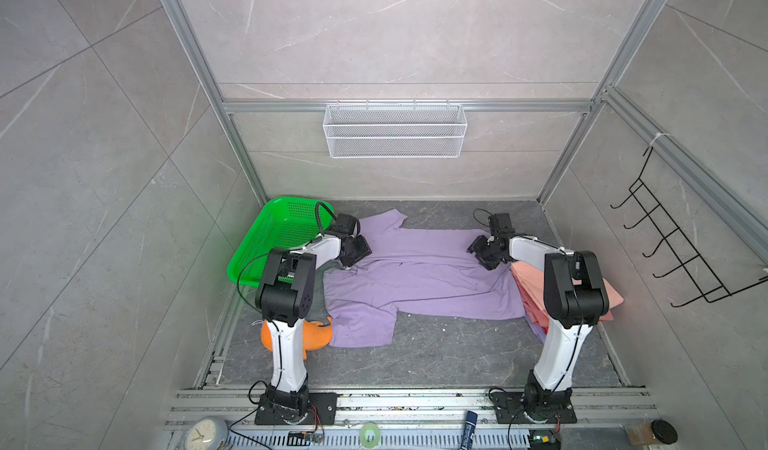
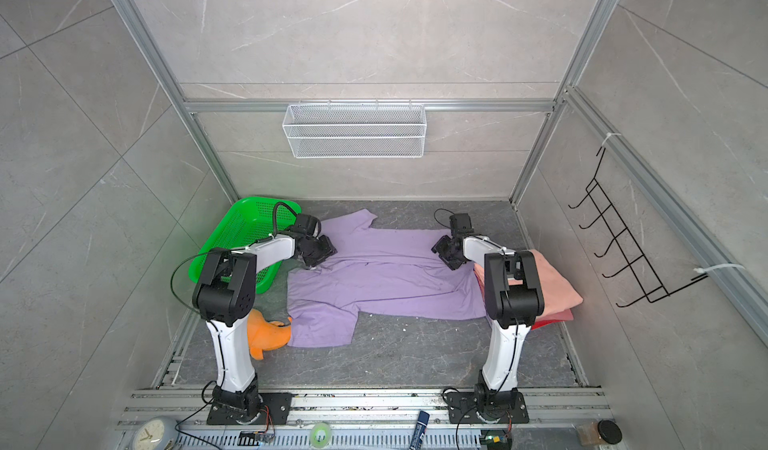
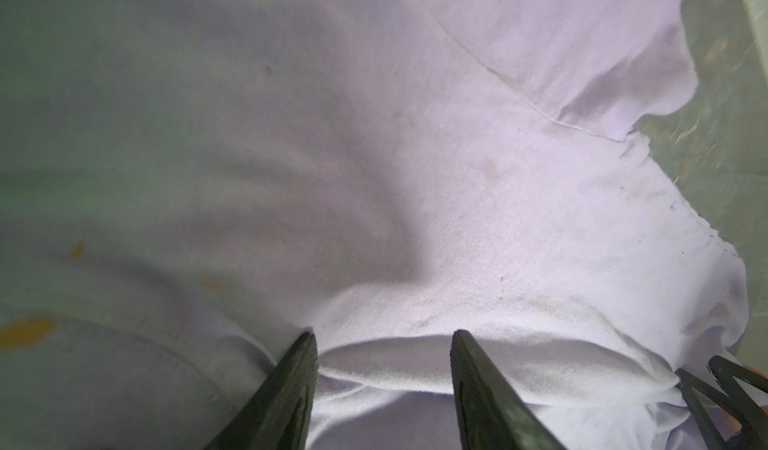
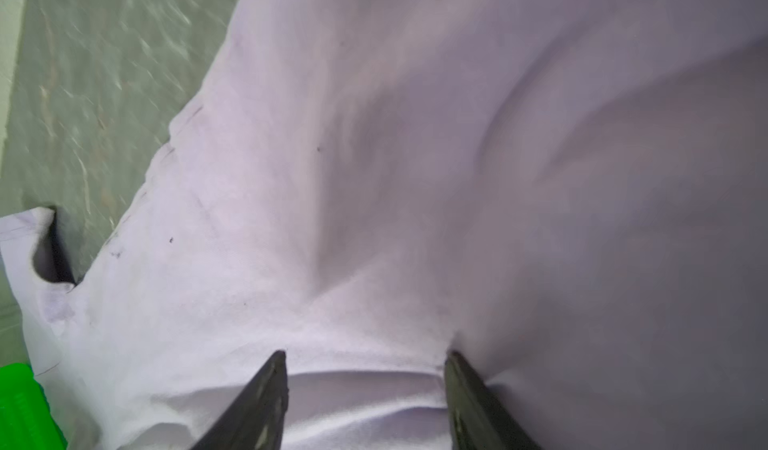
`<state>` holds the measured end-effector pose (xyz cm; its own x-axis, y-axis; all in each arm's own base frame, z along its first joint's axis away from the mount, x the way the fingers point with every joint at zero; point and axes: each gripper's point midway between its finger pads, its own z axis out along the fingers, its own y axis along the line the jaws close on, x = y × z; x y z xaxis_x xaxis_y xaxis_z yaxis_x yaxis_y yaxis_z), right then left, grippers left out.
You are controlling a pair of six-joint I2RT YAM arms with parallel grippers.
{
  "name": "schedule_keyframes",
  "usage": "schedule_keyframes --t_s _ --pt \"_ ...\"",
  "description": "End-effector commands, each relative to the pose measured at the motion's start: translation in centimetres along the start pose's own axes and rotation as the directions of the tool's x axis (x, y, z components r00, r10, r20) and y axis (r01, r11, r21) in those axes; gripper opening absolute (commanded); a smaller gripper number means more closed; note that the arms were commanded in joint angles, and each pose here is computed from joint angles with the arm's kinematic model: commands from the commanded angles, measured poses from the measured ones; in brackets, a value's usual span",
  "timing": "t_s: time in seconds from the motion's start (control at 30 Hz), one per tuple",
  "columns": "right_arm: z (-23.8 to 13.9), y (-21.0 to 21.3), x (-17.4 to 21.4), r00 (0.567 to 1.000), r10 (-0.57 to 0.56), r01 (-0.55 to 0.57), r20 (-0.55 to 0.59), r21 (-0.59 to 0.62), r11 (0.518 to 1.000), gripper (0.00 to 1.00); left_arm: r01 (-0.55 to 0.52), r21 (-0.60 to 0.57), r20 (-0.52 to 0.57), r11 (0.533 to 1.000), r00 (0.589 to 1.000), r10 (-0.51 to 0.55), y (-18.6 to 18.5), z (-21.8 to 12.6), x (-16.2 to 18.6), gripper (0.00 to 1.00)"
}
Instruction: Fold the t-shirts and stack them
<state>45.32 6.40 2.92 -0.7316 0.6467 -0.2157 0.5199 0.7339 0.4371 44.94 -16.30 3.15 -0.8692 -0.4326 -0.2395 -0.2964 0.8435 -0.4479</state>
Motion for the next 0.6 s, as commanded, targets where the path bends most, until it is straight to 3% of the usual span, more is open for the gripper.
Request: schedule_keyframes --t_s 0.0,0.13,0.3,0.43,0.57 --pt "-0.1 -4.7 4.6 0.991 0.026 -0.007 -0.132 0.144 0.990 0.62 0.048 -0.142 -0.105 0.989 0.992 -0.063 4.1 -1.1 4.1 0.54" --pt "-2.4 -3.8 4.3 0.994 0.001 0.011 -0.111 0.113 0.993 0.62 -0.008 -0.096 -0.078 0.995 0.997 0.000 1.8 -4.0 3.3 0.54" --pt "-5.6 1.0 -0.2 0.995 -0.088 0.088 0.038 0.004 0.996 0.63 -0.172 -0.043 0.045 0.984 0.984 0.174 -3.2 -7.5 -1.9 0.54" --pt "-7.2 5.0 -5.0 0.978 -0.131 0.137 0.163 -0.029 0.990 0.65 -0.286 -0.147 0.098 0.947 0.948 0.302 -4.7 -7.1 -6.6 0.56" --pt "-7.2 6.1 -9.0 0.961 -0.146 0.140 0.234 0.039 0.989 0.70 -0.349 -0.203 0.109 0.915 0.921 0.375 -5.8 -4.9 -9.9 0.57"
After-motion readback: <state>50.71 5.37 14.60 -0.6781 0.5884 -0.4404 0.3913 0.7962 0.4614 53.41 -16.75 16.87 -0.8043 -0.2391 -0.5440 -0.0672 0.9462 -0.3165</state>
